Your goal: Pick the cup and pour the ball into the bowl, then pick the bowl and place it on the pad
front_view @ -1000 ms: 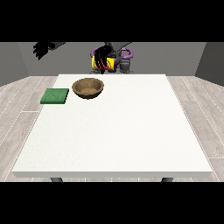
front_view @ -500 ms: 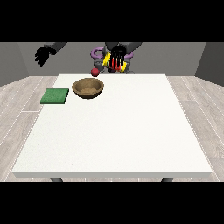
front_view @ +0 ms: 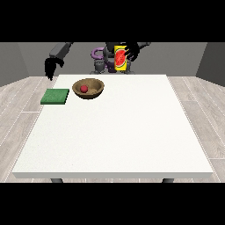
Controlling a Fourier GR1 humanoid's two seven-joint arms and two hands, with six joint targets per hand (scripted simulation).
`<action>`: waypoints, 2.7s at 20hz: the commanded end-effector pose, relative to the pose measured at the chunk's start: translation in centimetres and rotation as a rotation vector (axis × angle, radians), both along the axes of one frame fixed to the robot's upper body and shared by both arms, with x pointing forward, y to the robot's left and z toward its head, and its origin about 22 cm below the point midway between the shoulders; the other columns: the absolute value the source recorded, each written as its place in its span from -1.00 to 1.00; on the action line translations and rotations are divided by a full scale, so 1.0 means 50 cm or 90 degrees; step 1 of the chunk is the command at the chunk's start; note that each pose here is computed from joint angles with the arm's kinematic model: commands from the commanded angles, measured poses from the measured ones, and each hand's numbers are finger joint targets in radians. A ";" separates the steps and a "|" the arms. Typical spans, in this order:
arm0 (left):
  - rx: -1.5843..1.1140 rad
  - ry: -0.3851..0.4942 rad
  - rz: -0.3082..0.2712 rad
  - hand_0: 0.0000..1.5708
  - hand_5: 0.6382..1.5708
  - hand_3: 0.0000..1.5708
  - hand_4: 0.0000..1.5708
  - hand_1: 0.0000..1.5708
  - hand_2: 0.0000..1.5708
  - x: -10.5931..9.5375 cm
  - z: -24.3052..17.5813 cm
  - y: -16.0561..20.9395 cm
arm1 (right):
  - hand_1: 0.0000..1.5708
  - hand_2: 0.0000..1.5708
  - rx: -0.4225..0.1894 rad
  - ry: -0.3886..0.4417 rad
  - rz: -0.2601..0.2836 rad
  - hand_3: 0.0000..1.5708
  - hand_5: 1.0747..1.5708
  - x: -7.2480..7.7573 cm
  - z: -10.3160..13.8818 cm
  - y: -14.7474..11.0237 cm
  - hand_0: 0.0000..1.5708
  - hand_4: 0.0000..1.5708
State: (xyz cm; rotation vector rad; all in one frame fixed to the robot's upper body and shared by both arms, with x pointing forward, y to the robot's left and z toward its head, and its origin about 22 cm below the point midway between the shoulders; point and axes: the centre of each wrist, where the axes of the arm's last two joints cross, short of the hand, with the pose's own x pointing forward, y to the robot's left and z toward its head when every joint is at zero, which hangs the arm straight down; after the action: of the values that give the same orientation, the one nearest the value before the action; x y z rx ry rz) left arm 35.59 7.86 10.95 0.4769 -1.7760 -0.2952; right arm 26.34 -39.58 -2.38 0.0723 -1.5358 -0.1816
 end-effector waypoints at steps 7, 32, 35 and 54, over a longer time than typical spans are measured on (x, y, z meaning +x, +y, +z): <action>-0.255 -0.064 -0.190 -1.00 0.83 -1.00 -0.66 -1.00 -1.00 0.029 0.167 0.314 | -1.00 -1.00 0.038 -0.045 -0.104 -1.00 1.00 -0.004 -0.023 0.031 -1.00 -1.00; -0.283 -0.069 -0.138 -1.00 0.86 -1.00 -0.70 -1.00 -1.00 -0.039 0.262 0.701 | -1.00 -1.00 0.099 -0.001 -0.044 -1.00 0.94 0.070 -0.134 0.222 -1.00 -0.80; -0.287 -0.113 -0.147 -1.00 0.87 -1.00 -0.70 -1.00 -1.00 -0.044 0.291 0.713 | 0.56 0.26 0.065 0.057 -0.102 -1.00 0.76 0.053 -0.157 0.231 0.56 -0.46; -0.312 -0.061 -0.064 -1.00 1.00 -1.00 -0.08 -1.00 -1.00 -0.080 0.216 0.822 | 1.00 1.00 -0.041 0.171 -0.126 1.00 0.85 0.125 0.041 0.105 1.00 0.32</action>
State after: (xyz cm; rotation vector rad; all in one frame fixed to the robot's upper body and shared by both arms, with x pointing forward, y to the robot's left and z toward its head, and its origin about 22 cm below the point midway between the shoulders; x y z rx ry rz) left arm 32.40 47.04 22.67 0.0164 -1.9249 0.0440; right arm 30.92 -32.68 -3.57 -0.1506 -1.3830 -0.3068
